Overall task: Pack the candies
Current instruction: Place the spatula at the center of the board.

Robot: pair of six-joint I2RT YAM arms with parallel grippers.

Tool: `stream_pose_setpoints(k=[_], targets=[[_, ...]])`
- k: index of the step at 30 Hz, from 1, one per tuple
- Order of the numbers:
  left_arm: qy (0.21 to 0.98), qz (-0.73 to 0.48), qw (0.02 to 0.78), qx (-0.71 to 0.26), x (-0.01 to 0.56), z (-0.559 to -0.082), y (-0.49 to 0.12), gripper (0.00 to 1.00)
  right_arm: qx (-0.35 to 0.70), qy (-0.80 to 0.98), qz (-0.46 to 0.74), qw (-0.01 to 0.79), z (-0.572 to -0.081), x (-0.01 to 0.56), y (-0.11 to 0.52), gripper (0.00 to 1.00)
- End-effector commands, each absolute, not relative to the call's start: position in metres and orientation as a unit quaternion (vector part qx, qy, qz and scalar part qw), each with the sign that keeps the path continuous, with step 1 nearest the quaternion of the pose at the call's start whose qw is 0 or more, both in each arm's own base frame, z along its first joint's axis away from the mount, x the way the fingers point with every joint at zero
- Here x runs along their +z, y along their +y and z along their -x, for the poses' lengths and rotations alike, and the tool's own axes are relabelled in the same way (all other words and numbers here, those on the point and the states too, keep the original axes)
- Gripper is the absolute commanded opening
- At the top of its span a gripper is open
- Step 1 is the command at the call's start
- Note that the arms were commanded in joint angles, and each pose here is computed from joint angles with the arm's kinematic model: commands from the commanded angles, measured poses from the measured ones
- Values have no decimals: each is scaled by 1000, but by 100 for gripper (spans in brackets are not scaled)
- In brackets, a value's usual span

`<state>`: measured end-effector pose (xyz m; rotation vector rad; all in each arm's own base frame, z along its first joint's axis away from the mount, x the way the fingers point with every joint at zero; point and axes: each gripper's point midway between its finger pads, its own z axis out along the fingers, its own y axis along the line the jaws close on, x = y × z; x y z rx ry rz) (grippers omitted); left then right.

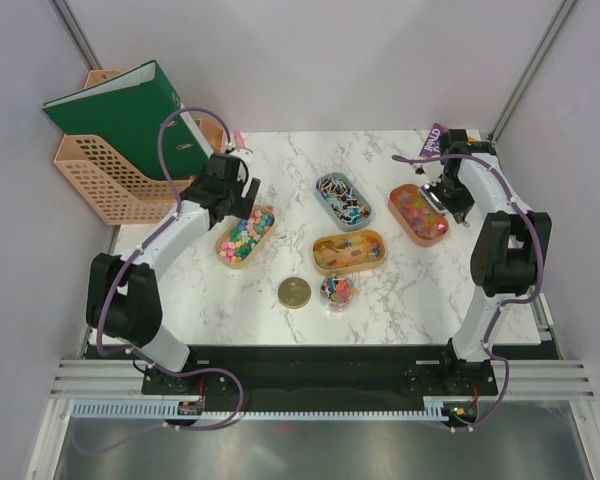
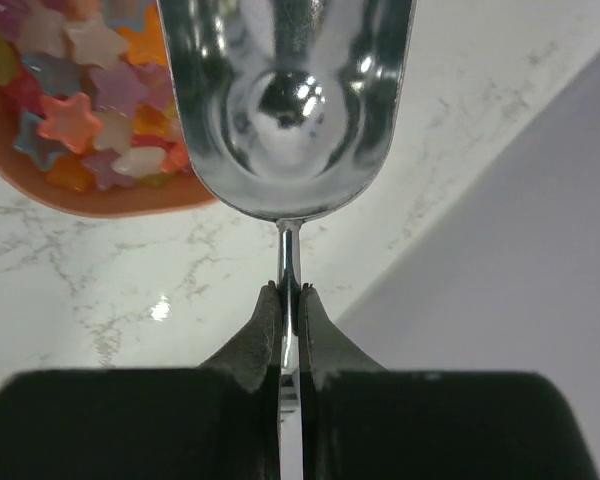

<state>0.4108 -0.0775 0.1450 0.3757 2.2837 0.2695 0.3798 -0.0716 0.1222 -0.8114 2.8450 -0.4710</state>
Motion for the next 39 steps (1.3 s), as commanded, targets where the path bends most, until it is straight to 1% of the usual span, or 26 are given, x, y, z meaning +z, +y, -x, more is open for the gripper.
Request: stream_pose_setpoints(k=[1, 6, 12, 19, 26, 27, 28, 29, 31, 32, 34, 35, 37, 38, 39], targets=[[889, -155, 412, 128, 163, -425, -77, 100, -103, 957, 249, 104, -391, 119, -42, 0], [892, -152, 406, 131, 159, -431, -79, 100, -90, 964, 223, 110, -401, 114, -39, 0], [888, -167, 408, 131, 163, -435, -87, 100, -96, 973, 163, 132, -420, 119, -73, 0], [887, -169, 409, 133, 166, -442, -93, 100, -78, 987, 99, 98, -410, 81, -112, 0], [885, -169, 412, 134, 169, -448, -100, 100, -77, 989, 86, 92, -419, 65, -128, 0], [886, -172, 411, 131, 168, -448, -102, 100, -77, 989, 86, 94, -421, 65, -129, 4], [885, -173, 412, 128, 170, -447, -103, 100, -73, 989, 88, 96, -422, 66, -128, 13], [885, -175, 414, 125, 171, -447, -105, 100, -68, 988, 92, 100, -422, 69, -126, 33], [884, -174, 417, 124, 174, -448, -105, 100, -58, 987, 102, 114, -423, 78, -121, 41], [883, -174, 418, 125, 175, -448, -106, 100, -50, 985, 108, 121, -422, 83, -117, 53], [881, -180, 421, 119, 178, -447, -107, 100, -37, 984, 120, 130, -418, 95, -110, 58], [878, -182, 429, 113, 185, -446, -109, 100, -27, 980, 133, 149, -418, 108, -104, 62], [873, -213, 431, 87, 186, -440, -118, 100, -7, 975, 153, 162, -413, 119, -95, 65], [869, -235, 430, 69, 185, -435, -125, 100, -3, 968, 170, 187, -411, 136, -89, 67], [855, -299, 423, 19, 179, -418, -141, 100, 24, 959, 199, 198, -406, 134, -78, 67]])
